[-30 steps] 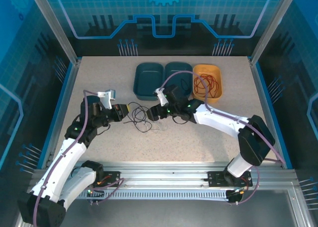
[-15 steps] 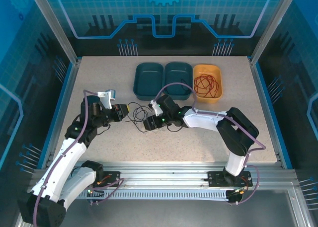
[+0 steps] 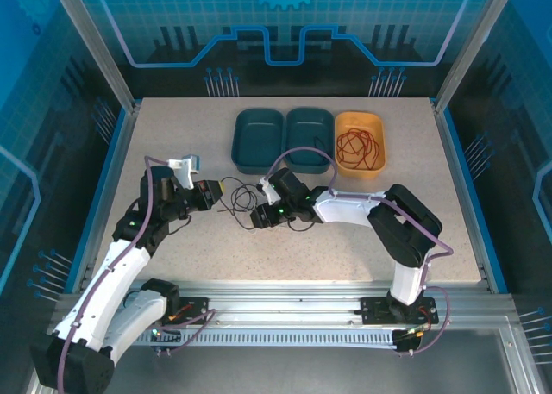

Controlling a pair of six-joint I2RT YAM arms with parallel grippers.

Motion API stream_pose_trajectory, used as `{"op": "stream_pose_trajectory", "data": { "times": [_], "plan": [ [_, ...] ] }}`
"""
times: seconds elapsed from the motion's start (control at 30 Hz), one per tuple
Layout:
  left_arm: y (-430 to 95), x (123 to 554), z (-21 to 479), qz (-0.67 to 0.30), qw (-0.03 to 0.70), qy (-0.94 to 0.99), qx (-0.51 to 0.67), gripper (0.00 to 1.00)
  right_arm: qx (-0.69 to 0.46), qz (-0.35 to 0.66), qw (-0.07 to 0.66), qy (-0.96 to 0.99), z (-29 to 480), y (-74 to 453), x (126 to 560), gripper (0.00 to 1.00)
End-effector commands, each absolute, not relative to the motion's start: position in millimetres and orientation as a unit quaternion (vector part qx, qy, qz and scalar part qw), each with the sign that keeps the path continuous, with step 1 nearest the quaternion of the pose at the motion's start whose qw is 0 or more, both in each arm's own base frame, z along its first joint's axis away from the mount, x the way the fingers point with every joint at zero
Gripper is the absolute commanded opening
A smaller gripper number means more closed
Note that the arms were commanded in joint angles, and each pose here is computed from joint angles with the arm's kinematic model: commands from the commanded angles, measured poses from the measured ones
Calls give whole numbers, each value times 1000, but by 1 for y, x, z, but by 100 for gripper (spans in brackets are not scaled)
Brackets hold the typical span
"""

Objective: Untangle the cables

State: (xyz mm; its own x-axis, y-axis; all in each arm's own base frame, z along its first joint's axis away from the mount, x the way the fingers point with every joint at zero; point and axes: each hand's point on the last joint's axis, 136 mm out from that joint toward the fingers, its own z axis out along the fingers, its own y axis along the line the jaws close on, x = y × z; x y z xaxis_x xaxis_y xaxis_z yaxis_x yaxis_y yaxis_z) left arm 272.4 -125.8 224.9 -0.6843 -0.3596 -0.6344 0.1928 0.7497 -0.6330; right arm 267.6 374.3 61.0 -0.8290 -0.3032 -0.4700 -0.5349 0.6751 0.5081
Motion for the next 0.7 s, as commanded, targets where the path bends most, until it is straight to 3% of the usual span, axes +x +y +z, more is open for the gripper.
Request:
{"op": "stream_pose_trajectory", "data": {
  "times": [0.0, 0.5, 0.67],
  "plan": [
    [-124, 276, 235, -351, 403, 843, -57, 10, -239, 344, 193, 887, 79, 378, 265, 41],
    [-124, 277, 231, -350, 399, 845, -59, 9, -240, 339, 191, 890, 76, 378, 265, 35],
    [-124, 277, 231, -348, 400, 846, -58, 10, -237, 333, 183, 894, 66, 378, 266, 20]
  ]
}}
